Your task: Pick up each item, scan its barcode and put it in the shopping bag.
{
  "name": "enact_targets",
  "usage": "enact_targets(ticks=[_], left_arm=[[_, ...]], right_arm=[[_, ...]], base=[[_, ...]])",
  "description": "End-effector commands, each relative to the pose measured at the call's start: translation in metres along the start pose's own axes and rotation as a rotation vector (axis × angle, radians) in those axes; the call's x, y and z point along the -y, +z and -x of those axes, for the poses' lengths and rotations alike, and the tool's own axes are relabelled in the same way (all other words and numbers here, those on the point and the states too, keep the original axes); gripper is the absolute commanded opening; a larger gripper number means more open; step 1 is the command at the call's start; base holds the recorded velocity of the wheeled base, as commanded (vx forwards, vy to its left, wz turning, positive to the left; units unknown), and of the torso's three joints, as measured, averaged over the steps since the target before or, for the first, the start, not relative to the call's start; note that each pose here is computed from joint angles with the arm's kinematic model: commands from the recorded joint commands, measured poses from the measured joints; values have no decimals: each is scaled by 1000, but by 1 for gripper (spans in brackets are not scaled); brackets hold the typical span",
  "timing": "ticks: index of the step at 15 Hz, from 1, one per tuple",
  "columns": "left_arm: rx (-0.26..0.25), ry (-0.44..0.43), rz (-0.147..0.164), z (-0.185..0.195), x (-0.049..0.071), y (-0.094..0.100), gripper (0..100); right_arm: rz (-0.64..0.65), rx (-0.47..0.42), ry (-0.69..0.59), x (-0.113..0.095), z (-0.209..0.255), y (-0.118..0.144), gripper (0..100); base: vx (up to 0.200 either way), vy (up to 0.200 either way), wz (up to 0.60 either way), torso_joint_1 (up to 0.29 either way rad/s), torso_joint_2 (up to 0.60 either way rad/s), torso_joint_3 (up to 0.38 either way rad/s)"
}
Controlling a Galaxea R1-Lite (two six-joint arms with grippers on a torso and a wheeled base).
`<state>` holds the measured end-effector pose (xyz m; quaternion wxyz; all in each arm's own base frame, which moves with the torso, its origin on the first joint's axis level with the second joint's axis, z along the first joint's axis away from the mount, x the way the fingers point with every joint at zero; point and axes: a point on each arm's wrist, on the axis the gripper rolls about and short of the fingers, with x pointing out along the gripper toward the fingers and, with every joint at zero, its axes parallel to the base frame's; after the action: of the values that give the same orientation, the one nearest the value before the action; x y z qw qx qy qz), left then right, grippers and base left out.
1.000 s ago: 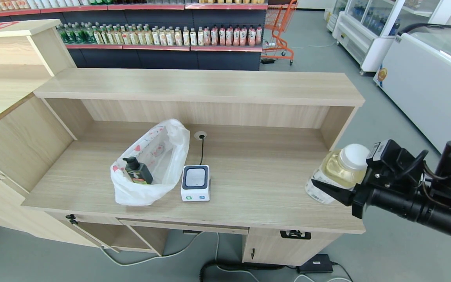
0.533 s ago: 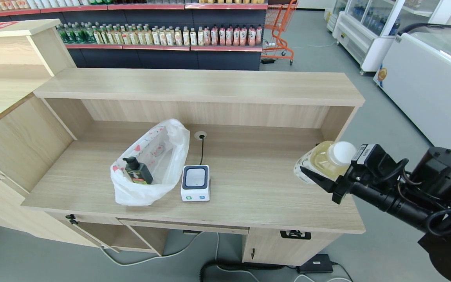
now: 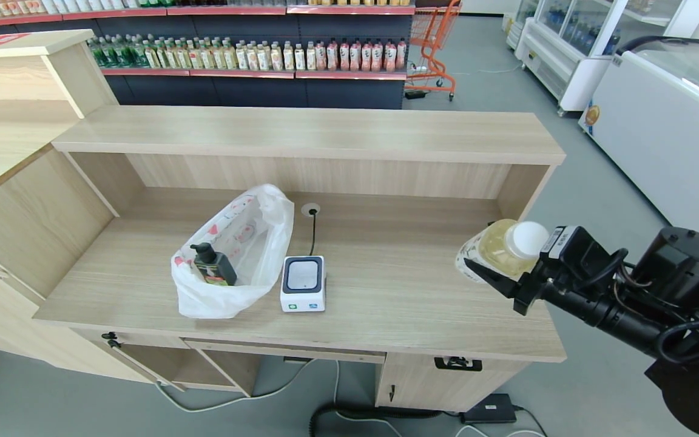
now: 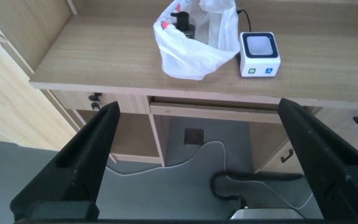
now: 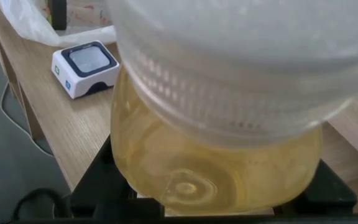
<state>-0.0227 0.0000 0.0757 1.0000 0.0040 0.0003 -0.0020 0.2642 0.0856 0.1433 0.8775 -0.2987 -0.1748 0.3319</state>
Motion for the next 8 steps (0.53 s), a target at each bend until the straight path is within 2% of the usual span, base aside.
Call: enact_targets(ticks=[1, 8], left_arm=[[1, -1, -1, 0, 0, 0, 100], [1, -1, -1, 0, 0, 0, 100]], right_arm=[[8, 6, 1, -1, 2, 3, 0], [3, 24, 25, -6, -5, 5, 0]], base=[[0, 0, 0, 0, 0, 0], [0, 200, 0, 2, 0, 1]])
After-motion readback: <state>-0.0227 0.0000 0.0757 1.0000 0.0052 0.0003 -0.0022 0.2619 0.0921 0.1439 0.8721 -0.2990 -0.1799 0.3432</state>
